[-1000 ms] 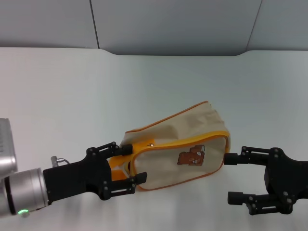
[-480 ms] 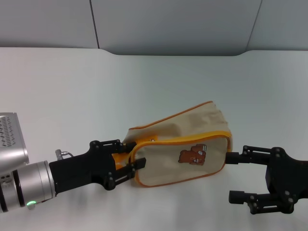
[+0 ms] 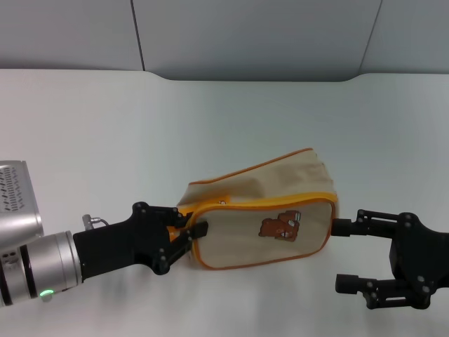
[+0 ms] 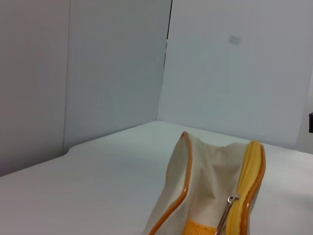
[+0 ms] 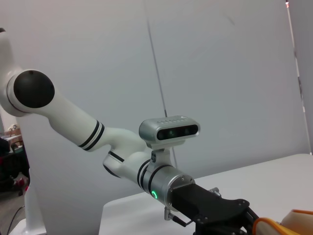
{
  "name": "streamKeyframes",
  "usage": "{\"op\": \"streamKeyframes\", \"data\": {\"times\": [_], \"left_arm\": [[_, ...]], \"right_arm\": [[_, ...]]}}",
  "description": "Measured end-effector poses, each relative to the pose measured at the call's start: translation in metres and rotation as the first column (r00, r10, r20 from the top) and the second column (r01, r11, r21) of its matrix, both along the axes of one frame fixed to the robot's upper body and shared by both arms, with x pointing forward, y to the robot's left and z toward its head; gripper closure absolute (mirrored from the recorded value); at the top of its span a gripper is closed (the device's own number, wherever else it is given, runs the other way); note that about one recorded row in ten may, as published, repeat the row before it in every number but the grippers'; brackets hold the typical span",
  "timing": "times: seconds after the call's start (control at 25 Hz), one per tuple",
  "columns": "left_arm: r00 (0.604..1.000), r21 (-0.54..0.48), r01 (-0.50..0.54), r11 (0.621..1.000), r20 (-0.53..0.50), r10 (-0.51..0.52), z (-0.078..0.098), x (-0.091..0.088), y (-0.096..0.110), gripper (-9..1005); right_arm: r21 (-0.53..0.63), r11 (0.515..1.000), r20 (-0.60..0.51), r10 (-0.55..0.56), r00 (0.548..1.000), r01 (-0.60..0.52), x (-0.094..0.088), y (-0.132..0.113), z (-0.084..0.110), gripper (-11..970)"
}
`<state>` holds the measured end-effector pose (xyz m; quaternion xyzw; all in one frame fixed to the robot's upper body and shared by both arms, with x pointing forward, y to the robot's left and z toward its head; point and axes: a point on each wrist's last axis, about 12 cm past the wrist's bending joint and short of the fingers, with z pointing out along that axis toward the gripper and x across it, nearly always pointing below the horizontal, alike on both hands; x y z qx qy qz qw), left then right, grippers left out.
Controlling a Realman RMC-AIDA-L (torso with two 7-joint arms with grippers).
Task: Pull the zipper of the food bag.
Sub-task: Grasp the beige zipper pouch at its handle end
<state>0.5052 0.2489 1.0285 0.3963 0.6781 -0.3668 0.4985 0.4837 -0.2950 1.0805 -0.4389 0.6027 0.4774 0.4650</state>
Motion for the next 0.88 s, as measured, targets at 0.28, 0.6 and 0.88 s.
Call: {"op": "streamKeyframes", "data": {"times": [0.28,0.6,0.88], "left_arm": [[0.983,0.066,0.050,0.997,0.173,-0.060,0.018,0.014,0.007,856],[0.873,0.189,0.126,0.974,0.446,-0.199,0.040,0.036,-0.004,885],[0.794,0.210,0.172,0.963,0.548,-0.261,0.055,0.047,-0.016,890]], "right_arm": [[0.017,0.999,0.005,-0.035,0.999,0.035,-0.002,-0.005,0.000,173],[0.088,0.987,0.091,-0.145,0.985,0.137,-0.007,-0.010,0.000,173],[0.148,0.960,0.299,-0.273,0.914,0.238,0.013,-0.006,0.010,174]]}}
